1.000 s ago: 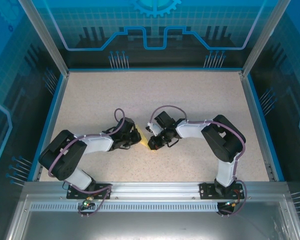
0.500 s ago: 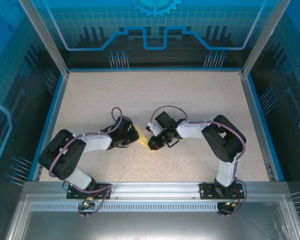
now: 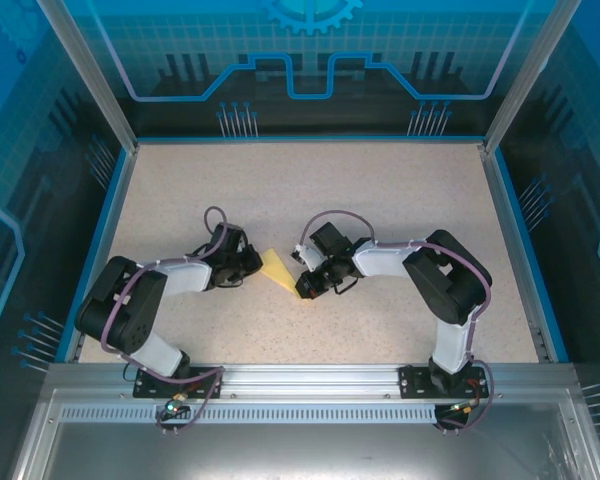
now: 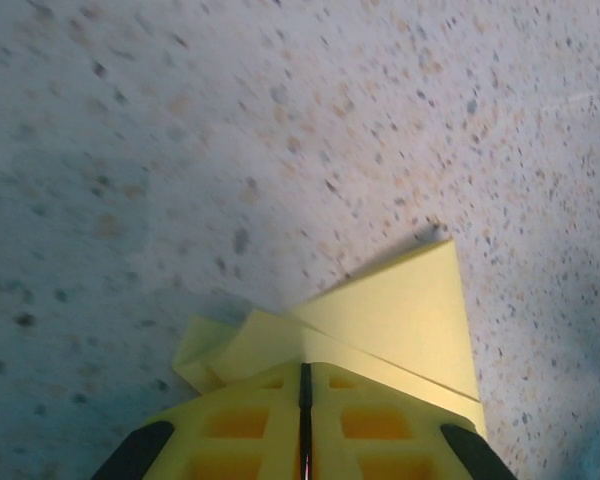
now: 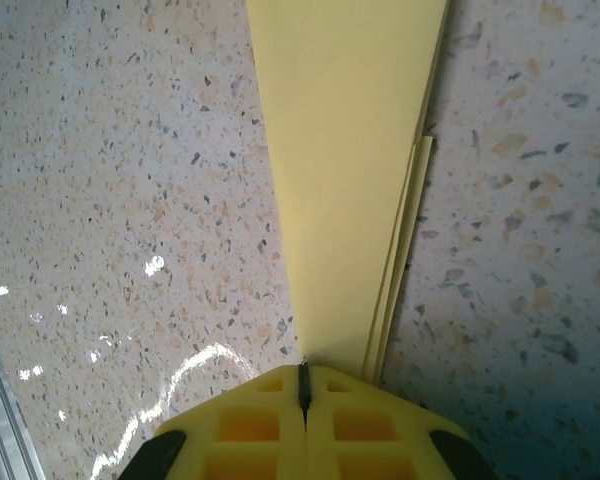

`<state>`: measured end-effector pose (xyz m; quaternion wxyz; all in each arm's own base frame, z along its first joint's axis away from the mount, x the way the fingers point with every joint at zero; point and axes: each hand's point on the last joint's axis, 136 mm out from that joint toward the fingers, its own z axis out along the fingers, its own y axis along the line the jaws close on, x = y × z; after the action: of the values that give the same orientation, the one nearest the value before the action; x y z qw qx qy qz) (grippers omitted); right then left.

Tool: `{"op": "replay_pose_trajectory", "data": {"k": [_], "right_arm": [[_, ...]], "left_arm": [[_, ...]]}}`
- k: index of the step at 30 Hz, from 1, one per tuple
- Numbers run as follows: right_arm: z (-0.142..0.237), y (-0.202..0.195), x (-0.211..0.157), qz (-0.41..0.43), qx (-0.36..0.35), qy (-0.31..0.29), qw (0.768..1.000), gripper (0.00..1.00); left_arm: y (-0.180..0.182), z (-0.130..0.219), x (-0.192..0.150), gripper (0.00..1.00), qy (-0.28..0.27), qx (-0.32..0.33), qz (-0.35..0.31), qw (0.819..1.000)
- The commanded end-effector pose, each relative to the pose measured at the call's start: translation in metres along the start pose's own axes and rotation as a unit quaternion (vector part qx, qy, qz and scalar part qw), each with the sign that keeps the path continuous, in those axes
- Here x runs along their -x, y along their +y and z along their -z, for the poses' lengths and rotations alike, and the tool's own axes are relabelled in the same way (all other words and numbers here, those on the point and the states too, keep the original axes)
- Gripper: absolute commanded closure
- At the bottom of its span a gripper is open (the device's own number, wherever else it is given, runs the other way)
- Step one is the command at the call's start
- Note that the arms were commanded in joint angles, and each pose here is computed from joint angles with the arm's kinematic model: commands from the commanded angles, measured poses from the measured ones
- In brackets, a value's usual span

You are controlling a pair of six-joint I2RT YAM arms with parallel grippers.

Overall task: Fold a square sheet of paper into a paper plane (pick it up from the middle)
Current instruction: Fold the wing for the fifth time at the center of the table.

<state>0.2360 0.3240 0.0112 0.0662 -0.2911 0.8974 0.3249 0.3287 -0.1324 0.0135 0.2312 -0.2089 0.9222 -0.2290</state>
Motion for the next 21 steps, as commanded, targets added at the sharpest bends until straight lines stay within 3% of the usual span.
{"op": "replay_pose_trajectory", "data": {"k": [1,13,21], "right_arm": [[-0.007,-0.036,-0.057,-0.054,-0.057,0.088,0.993,1.0],[-0.006,-0.032,-0.055,-0.053,-0.049,0.084,0.994,1.0],[-0.004,-0.029,-0.052,-0.051,-0.044,0.08,0.995,1.0]], "left_arm": [[0.038,-0.001,0.025,0.9,-0.031,0.069,0.005,0.997],[0.024,0.024,0.054,0.9,-0.053,0.06,0.015,0.997],[-0.046,0.071,0.039,0.87,-0.054,-0.108,-0.018,0.992]]}}
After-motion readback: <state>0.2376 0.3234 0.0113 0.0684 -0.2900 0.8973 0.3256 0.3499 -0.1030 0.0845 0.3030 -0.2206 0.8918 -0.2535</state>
